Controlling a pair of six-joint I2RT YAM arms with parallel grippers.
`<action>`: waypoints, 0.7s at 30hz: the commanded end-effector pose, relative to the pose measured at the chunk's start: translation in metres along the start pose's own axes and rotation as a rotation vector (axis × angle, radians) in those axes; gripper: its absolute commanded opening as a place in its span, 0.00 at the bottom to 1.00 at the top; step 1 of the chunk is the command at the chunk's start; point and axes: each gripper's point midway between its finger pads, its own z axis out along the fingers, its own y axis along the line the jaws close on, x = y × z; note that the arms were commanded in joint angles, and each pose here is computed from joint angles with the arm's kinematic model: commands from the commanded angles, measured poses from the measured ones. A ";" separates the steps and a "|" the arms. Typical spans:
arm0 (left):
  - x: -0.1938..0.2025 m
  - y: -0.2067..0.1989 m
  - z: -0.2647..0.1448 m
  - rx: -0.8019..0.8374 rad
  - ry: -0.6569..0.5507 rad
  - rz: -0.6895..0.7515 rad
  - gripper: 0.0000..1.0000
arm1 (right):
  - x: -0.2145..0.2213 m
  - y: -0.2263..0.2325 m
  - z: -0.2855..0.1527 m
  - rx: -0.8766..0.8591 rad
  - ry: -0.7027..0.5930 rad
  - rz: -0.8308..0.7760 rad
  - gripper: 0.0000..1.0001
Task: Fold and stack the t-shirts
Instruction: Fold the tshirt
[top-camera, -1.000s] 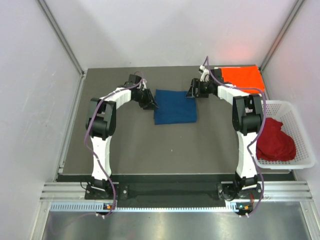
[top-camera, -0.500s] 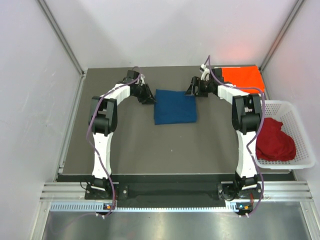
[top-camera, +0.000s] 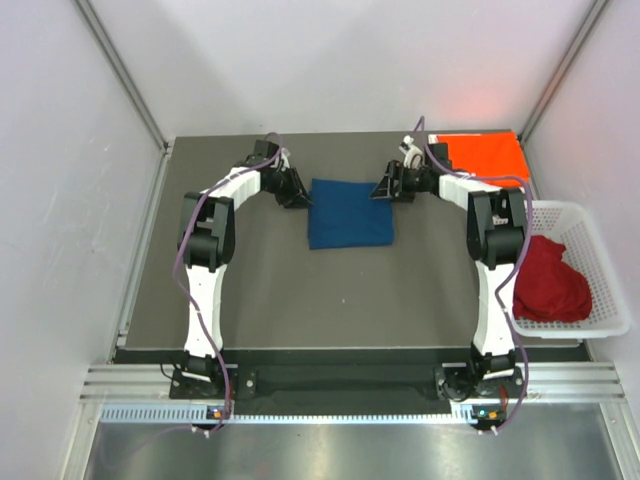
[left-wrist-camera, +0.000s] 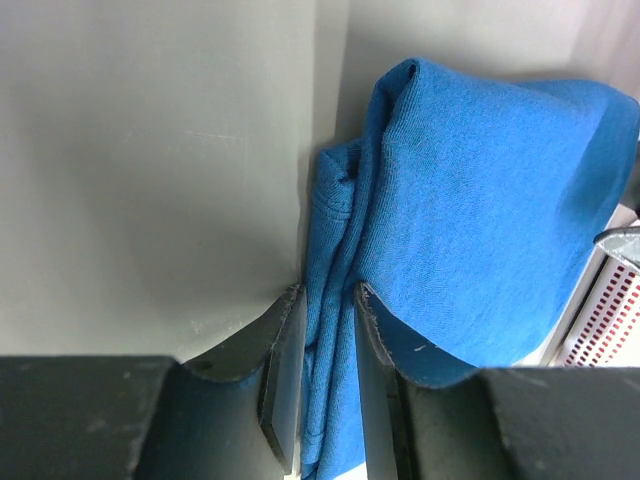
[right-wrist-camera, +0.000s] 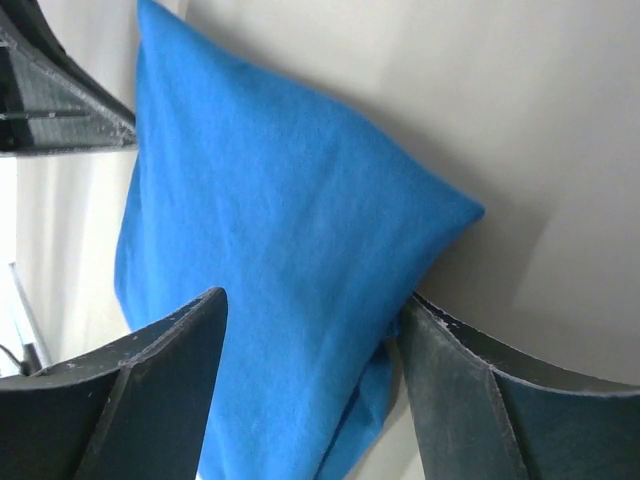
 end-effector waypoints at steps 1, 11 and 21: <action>0.011 0.034 0.010 -0.099 0.037 -0.015 0.32 | 0.049 -0.033 -0.006 0.102 0.113 0.132 0.68; 0.002 0.024 -0.030 -0.151 0.002 0.004 0.32 | 0.011 -0.031 -0.025 0.142 0.013 0.037 0.09; 0.033 0.000 -0.118 -0.180 -0.080 0.052 0.32 | -0.009 -0.016 -0.029 0.144 -0.002 -0.035 0.00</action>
